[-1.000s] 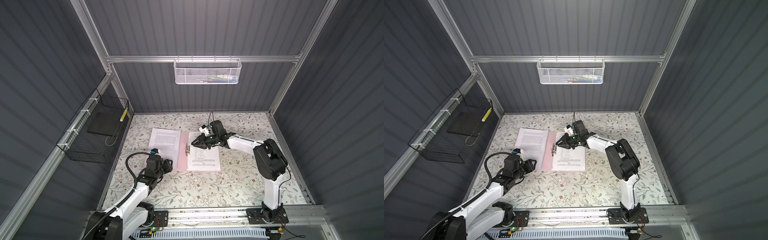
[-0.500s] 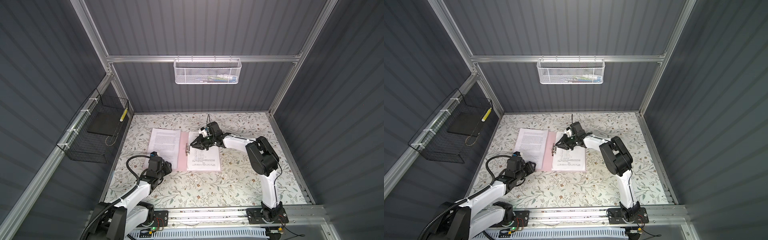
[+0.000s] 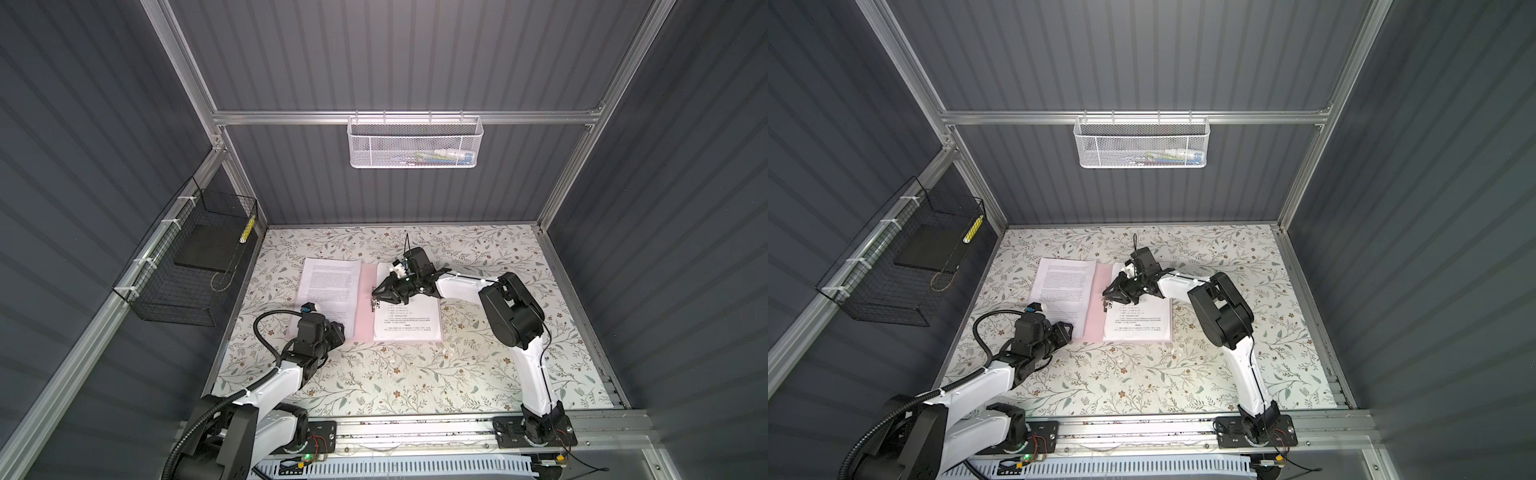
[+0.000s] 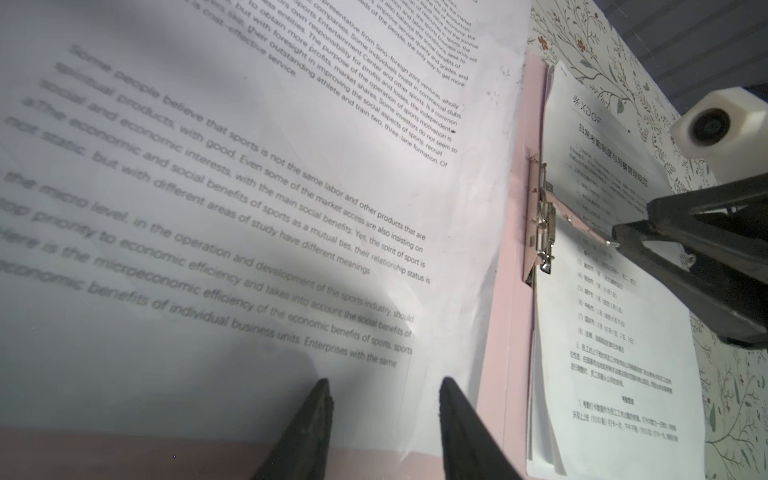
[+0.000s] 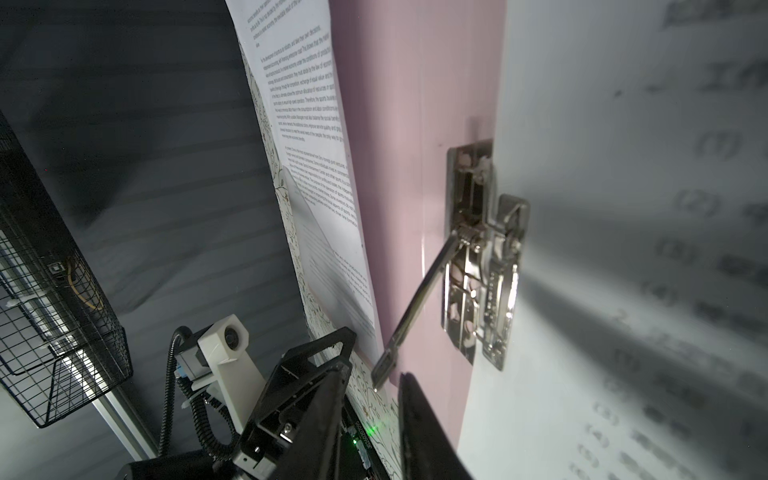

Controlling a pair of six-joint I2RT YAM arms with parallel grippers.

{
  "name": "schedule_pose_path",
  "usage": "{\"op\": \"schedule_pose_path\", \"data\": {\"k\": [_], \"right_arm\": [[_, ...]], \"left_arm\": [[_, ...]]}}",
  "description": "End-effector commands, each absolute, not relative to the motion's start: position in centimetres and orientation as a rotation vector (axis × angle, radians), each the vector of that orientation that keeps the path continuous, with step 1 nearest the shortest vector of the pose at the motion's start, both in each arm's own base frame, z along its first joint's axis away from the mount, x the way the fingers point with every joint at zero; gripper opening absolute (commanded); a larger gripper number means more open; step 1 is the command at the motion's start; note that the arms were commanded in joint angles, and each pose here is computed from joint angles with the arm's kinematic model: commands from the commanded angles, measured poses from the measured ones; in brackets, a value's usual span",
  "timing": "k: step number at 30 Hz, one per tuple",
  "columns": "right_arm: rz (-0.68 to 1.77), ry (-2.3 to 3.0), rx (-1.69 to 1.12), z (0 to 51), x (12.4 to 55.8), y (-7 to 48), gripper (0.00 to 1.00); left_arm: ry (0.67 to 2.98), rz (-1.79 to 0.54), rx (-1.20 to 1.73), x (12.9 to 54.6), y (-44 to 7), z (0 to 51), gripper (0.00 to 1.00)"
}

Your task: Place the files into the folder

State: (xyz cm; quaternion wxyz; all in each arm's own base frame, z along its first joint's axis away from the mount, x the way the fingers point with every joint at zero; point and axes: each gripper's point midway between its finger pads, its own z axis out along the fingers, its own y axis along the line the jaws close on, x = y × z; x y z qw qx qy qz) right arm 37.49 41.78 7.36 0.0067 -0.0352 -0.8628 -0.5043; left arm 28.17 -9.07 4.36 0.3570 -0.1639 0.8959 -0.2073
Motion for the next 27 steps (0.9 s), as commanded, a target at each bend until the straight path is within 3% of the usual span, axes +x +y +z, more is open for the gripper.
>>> {"op": "schedule_pose_path", "data": {"k": [1, 27], "right_arm": [[-1.605, -2.672, -0.102, 7.8, 37.6, 42.5, 0.26], [-1.556, -2.646, -0.085, 6.1, 36.0, 43.5, 0.22]], "left_arm": [[2.318, -0.553, -0.440, 27.8, -9.1, 3.8, 0.44], [2.319, -0.595, -0.457, 27.4, -9.4, 2.7, 0.44]]}}
